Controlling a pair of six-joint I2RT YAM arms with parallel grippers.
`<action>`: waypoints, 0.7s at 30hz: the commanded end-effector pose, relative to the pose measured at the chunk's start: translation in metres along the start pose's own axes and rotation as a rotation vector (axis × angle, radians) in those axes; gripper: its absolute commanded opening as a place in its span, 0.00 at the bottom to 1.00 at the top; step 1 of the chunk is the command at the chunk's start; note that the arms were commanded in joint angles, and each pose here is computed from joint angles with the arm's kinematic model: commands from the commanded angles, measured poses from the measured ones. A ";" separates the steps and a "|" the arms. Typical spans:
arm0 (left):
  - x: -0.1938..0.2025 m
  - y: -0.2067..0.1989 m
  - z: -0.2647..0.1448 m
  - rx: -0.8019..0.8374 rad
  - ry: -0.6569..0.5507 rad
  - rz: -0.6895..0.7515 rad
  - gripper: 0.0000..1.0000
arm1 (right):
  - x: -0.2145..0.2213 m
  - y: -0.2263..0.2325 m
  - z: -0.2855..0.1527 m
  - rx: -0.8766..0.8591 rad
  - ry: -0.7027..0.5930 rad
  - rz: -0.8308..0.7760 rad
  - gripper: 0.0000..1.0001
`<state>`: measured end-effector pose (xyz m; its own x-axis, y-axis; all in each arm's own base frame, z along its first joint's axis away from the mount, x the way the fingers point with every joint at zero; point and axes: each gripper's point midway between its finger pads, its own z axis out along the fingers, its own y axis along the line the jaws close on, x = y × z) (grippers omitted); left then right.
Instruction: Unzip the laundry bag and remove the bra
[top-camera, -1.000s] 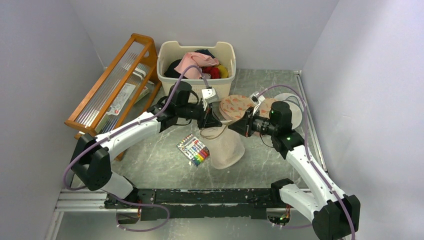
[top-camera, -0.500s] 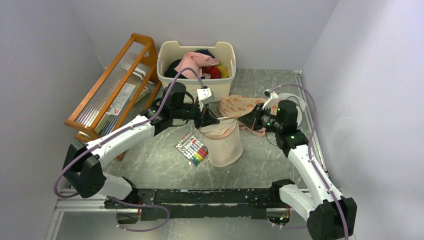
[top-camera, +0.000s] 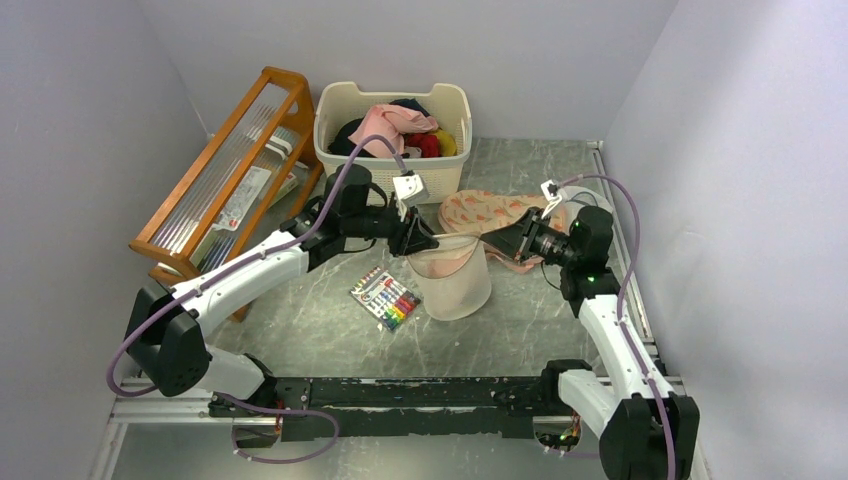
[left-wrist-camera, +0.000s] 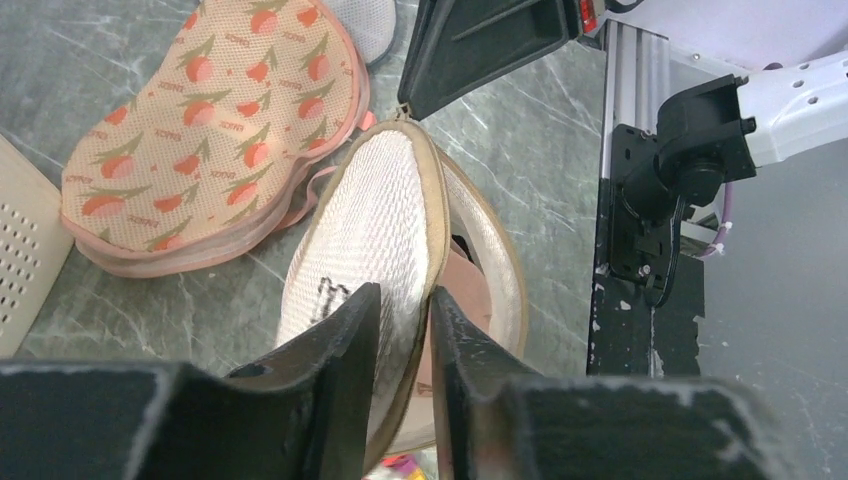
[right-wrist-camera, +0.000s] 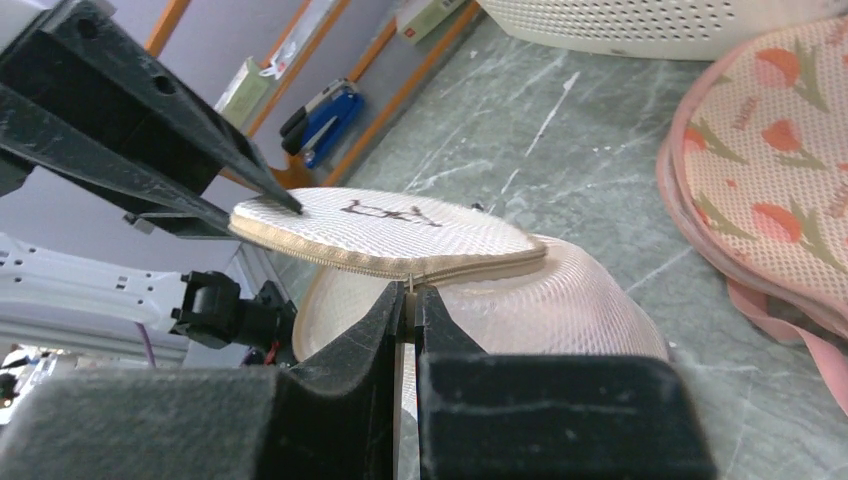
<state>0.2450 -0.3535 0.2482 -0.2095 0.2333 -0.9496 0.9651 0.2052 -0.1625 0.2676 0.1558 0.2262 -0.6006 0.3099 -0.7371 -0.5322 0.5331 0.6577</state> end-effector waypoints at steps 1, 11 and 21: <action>-0.012 -0.001 -0.003 0.004 -0.025 0.016 0.40 | -0.005 0.027 -0.003 -0.107 -0.007 -0.078 0.00; 0.003 -0.025 0.011 0.050 0.021 0.095 0.61 | 0.016 0.055 0.017 -0.115 0.073 -0.149 0.00; 0.009 -0.015 0.012 -0.026 0.056 0.132 0.46 | 0.025 0.068 0.026 -0.137 0.103 -0.167 0.00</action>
<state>0.2222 -0.3691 0.2363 -0.1274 0.3039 -0.9442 0.9834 0.1628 -0.0803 0.2268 0.2202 0.2348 -0.5962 0.1358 -0.7912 -0.6778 0.4431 0.5868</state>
